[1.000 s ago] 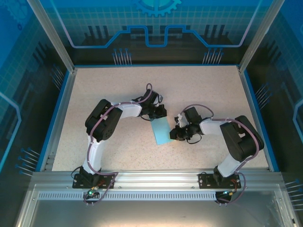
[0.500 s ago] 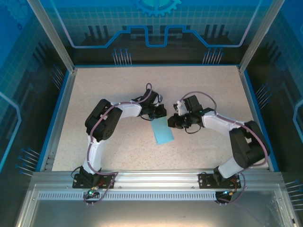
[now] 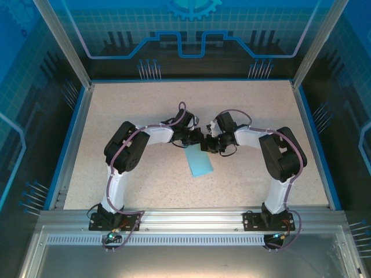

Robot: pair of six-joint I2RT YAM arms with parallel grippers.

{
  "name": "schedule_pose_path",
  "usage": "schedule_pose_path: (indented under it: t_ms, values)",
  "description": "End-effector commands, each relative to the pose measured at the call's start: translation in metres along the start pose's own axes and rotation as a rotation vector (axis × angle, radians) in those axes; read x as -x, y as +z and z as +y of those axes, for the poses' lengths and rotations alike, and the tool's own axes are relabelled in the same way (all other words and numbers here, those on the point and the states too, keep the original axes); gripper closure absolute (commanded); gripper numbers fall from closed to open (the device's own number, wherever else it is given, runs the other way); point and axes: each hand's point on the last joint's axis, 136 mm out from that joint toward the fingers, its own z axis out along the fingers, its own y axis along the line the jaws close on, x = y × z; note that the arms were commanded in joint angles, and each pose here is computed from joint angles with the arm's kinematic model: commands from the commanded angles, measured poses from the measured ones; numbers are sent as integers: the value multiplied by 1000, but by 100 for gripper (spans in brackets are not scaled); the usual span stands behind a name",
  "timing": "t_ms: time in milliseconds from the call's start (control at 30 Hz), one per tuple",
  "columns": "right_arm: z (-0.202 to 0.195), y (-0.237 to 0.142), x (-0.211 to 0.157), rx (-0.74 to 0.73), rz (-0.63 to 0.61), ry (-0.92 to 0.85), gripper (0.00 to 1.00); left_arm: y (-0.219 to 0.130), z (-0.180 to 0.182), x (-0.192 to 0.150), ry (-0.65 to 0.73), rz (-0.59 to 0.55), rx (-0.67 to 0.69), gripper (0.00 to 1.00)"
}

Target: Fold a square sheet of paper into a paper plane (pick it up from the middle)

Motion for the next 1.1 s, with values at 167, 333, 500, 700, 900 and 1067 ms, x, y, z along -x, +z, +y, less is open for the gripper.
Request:
schedule_pose_path:
  t_ms: [167,333,500,700,900,1067]
  values:
    - [-15,10,-11,-39,59,21,87,1,38,-10,-59,28,119,91]
    - [-16,12,-34,-24,117,23,87,0,44,-9,-66,17,148,91]
    - [-24,7,-65,-34,158,43,87,0,47,-7,-70,12,158,91]
    - [-43,1,-104,-69,195,88,87,-1,48,-7,-68,11,157,91]
    - [-54,-9,-137,-94,229,127,87,-1,46,-5,-62,10,151,91]
    - [-60,-13,-158,-104,257,154,87,-1,44,-4,-60,13,145,91]
